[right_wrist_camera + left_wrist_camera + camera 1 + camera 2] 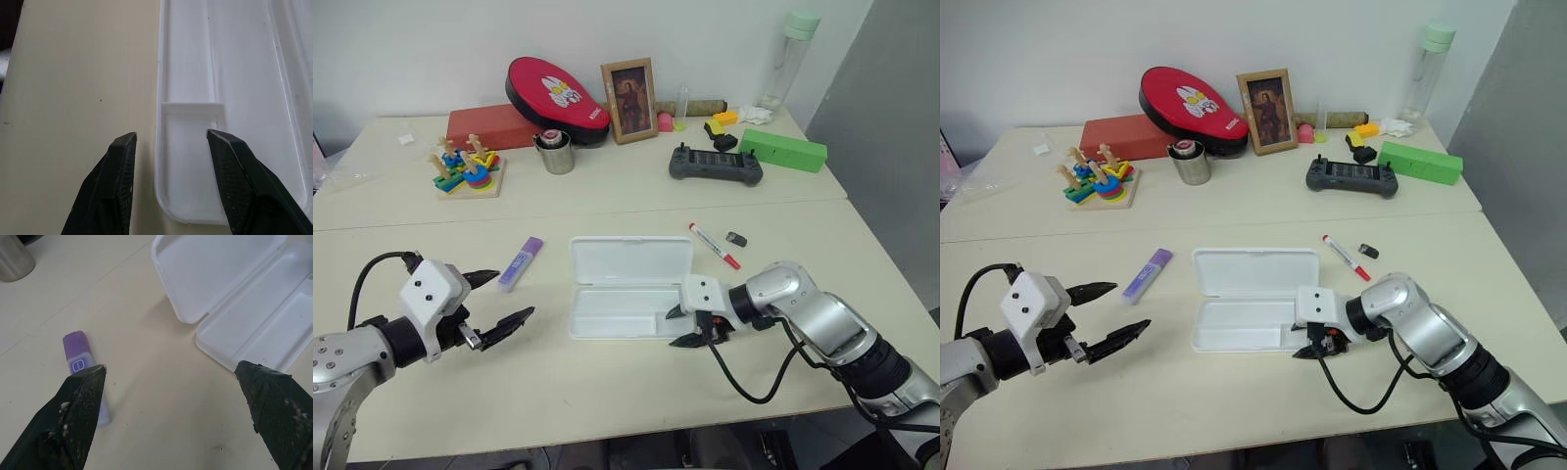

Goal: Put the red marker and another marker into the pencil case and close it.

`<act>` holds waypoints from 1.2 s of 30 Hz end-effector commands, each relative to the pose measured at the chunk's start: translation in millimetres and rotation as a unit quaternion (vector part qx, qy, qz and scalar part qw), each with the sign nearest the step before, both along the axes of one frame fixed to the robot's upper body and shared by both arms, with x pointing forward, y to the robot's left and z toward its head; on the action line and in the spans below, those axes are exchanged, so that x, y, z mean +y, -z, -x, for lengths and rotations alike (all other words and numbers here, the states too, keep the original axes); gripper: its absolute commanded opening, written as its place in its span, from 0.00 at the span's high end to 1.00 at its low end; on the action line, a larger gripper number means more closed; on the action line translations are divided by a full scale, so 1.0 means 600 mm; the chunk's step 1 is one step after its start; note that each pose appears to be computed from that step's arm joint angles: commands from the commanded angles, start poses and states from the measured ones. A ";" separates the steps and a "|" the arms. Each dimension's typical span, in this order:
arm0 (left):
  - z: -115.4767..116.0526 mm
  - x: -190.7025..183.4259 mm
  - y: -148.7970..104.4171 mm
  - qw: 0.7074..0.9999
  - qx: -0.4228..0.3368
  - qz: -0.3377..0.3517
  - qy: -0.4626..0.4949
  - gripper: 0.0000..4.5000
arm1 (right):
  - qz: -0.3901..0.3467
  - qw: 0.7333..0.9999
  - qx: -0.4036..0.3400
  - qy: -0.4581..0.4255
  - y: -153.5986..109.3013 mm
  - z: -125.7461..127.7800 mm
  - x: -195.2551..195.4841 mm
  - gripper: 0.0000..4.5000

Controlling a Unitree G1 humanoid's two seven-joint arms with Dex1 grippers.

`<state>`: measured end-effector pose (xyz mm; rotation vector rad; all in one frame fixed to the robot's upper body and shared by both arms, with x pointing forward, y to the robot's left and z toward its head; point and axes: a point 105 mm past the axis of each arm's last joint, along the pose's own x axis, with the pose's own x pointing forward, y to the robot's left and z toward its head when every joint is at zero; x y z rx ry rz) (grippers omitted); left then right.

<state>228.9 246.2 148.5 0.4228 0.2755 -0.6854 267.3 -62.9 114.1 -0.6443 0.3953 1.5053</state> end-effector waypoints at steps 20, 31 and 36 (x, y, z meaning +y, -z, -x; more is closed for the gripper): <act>0.022 -0.096 -0.136 0.990 -0.020 -0.030 0.135 0.00 | -0.018 0.977 -0.085 0.192 -0.097 -0.110 -0.135 0.47; 0.016 -0.098 -0.166 0.986 -0.047 -0.071 0.145 0.00 | -0.040 0.956 -0.099 0.272 -0.073 -0.165 -0.130 0.47; 0.008 -0.091 -0.156 0.986 -0.043 -0.093 0.133 0.00 | -0.033 0.946 -0.100 0.307 -0.050 -0.190 -0.135 0.47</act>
